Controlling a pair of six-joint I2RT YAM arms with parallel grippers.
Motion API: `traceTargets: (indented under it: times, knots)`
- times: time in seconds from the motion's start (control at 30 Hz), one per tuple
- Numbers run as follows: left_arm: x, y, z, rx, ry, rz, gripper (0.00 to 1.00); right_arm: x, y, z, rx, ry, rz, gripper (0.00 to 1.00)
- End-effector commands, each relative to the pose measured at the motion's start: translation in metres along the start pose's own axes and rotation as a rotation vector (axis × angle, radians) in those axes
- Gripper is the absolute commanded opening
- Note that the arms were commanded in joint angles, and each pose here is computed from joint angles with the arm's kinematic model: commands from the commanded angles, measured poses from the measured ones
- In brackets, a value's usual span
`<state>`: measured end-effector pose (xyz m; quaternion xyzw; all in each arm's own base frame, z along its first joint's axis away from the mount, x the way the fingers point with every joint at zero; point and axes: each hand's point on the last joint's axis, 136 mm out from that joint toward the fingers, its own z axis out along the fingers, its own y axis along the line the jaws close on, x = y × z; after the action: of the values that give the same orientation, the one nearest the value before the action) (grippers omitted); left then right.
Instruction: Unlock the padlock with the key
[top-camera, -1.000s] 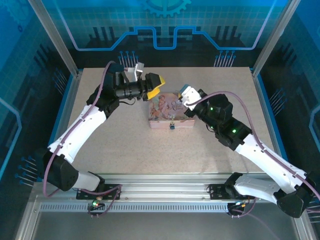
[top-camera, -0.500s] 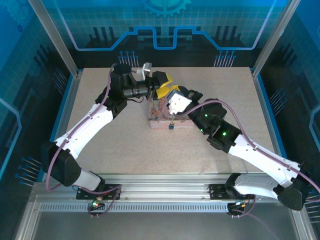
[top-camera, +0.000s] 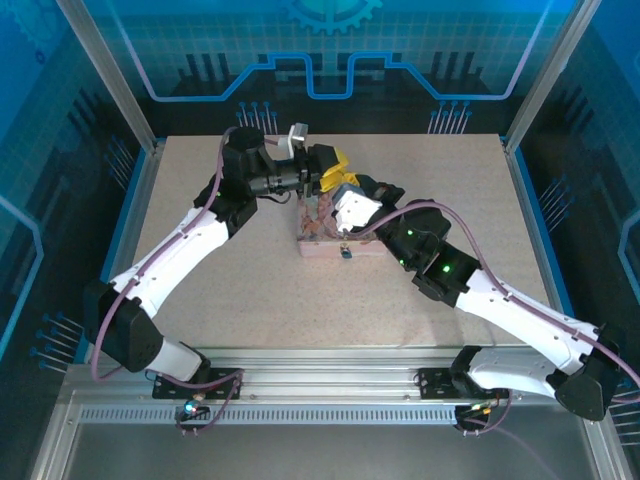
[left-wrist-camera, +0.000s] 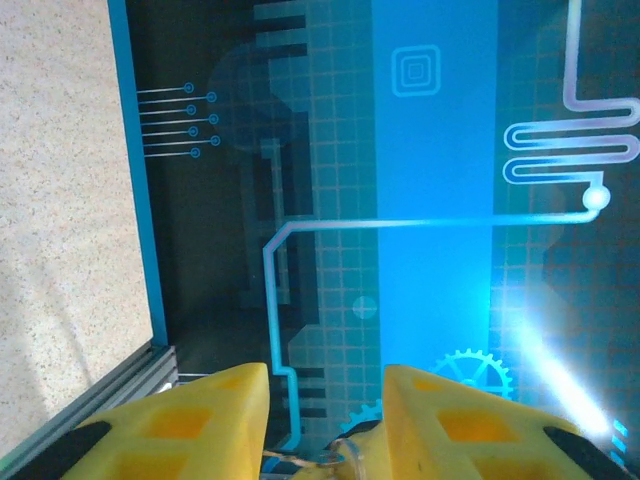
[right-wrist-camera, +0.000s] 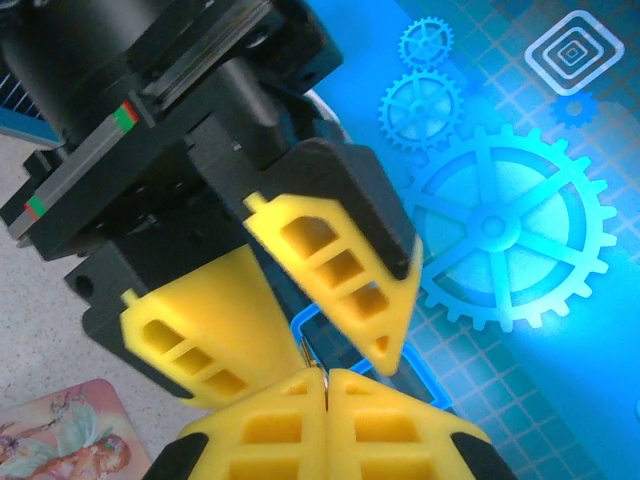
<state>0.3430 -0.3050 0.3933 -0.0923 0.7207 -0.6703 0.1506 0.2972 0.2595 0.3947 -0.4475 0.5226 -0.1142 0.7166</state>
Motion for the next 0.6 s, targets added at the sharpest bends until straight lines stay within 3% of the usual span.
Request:
traceTargets:
  times: [0.0,0.43,0.57]
  knots:
    - [0.0027,-0.0187,0.0022,0.048,0.026,0.042,0.32,-0.0024,0.0007,0.0005,0.019,-0.007,-0.015,0.00]
    - [0.0022,-0.0125,0.0041,0.040,0.032,0.037,0.01,0.0038,0.0097,-0.0024,-0.002,0.007,-0.037,0.00]
    - [0.0021,-0.0097,0.0035,0.025,0.032,0.055,0.00,0.0020,0.0070,-0.0037,0.001,0.003,-0.005,0.06]
